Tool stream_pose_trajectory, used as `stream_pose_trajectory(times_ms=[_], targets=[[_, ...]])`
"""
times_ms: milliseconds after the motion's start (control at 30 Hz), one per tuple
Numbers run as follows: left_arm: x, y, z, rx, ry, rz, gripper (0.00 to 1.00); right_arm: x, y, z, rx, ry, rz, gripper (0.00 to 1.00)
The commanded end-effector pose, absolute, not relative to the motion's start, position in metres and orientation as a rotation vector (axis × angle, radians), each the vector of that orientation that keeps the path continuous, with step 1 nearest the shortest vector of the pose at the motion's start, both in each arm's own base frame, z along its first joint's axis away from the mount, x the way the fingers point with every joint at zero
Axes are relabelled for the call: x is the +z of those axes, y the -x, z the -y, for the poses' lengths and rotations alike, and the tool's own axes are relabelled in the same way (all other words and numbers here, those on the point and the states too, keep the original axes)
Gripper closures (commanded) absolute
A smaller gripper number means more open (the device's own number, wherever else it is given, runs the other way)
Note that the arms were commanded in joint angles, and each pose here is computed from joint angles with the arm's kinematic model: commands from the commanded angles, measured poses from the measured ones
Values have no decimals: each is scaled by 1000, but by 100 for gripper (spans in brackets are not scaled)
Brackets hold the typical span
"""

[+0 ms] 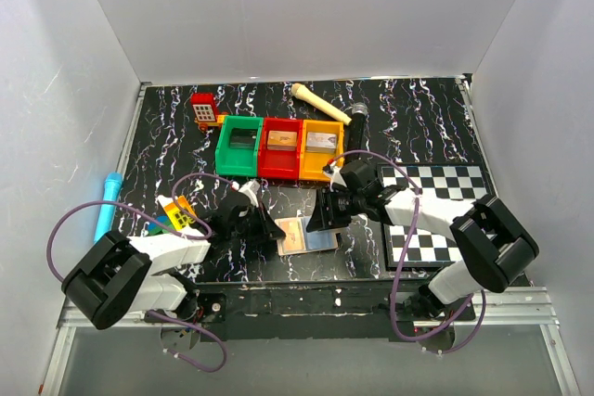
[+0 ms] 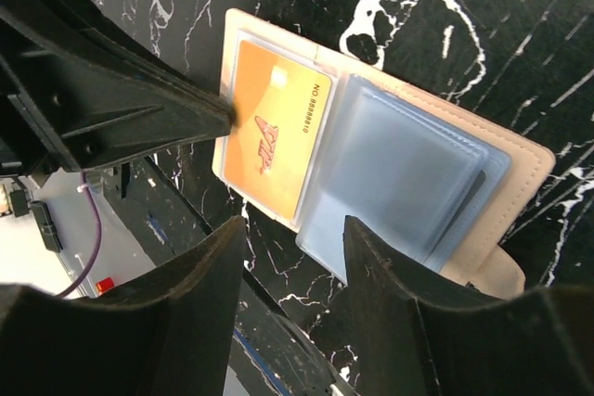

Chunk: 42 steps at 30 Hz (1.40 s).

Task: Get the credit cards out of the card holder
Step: Remove the credit card from the card holder.

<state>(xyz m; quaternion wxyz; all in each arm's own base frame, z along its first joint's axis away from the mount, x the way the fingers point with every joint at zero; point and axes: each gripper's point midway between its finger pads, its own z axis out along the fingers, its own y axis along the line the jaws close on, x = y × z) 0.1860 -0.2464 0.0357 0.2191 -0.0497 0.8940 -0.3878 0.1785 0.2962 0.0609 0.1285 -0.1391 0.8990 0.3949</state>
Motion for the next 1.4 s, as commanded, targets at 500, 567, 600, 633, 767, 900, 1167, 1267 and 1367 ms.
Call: stream_pose_trajectory(times_ms=[500, 567, 600, 633, 767, 900, 1167, 1267, 1367], targets=[[14, -187, 233, -920, 240, -2569, 100, 82, -186, -339, 1305, 456, -2518, 47], [13, -186, 234, -918, 238, -2575, 100, 78, -185, -340, 1306, 454, -2525, 48], [11, -185, 233, -916, 238, -2580, 100, 75, -186, -340, 1303, 450, -2532, 48], [11, -186, 233, -915, 239, -2582, 100, 73, -186, -340, 1303, 448, -2538, 48], [9, -185, 233, -914, 241, -2585, 100, 67, -186, -340, 1300, 443, -2551, 48], [9, -184, 232, -913, 244, -2586, 100, 61, -185, -340, 1292, 442, -2569, 49], [7, -184, 232, -910, 247, -2591, 100, 56, -183, -341, 1317, 439, -2577, 50], [7, -183, 232, -912, 248, -2590, 100, 55, -182, -342, 1328, 439, -2581, 50], [8, -184, 233, -918, 244, -2586, 100, 51, -181, -342, 1315, 445, -2601, 52]])
